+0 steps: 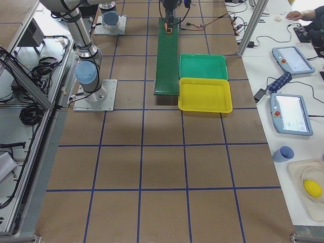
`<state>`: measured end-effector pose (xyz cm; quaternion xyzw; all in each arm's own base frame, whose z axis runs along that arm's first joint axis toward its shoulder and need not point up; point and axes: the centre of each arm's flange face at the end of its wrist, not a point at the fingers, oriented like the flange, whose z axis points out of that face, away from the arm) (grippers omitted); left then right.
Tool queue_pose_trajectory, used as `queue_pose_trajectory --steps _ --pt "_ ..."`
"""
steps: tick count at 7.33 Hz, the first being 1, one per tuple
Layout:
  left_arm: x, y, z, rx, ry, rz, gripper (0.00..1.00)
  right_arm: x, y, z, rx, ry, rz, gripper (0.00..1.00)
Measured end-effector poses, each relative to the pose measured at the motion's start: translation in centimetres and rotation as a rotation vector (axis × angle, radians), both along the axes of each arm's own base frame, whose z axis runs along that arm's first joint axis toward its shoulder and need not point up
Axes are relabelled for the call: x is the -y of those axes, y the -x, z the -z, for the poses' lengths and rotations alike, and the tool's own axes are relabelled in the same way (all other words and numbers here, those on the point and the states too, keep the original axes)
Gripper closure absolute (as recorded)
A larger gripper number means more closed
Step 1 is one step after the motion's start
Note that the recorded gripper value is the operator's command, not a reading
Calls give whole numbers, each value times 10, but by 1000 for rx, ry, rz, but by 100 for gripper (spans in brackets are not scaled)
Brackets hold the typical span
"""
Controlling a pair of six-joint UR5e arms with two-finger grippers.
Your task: Sort buttons by color to trays
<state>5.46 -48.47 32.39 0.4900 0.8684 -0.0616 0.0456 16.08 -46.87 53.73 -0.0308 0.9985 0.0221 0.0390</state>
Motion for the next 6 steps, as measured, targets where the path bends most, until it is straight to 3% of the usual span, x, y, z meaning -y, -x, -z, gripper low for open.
queue_pose_trajectory --steps 2,6 --pt "10 -67 4 -8 -6 -297 0 0 0 0 0 1 0 0" --pt "42 -173 -10 10 42 -787 0 0 0 0 0 1 1 0"
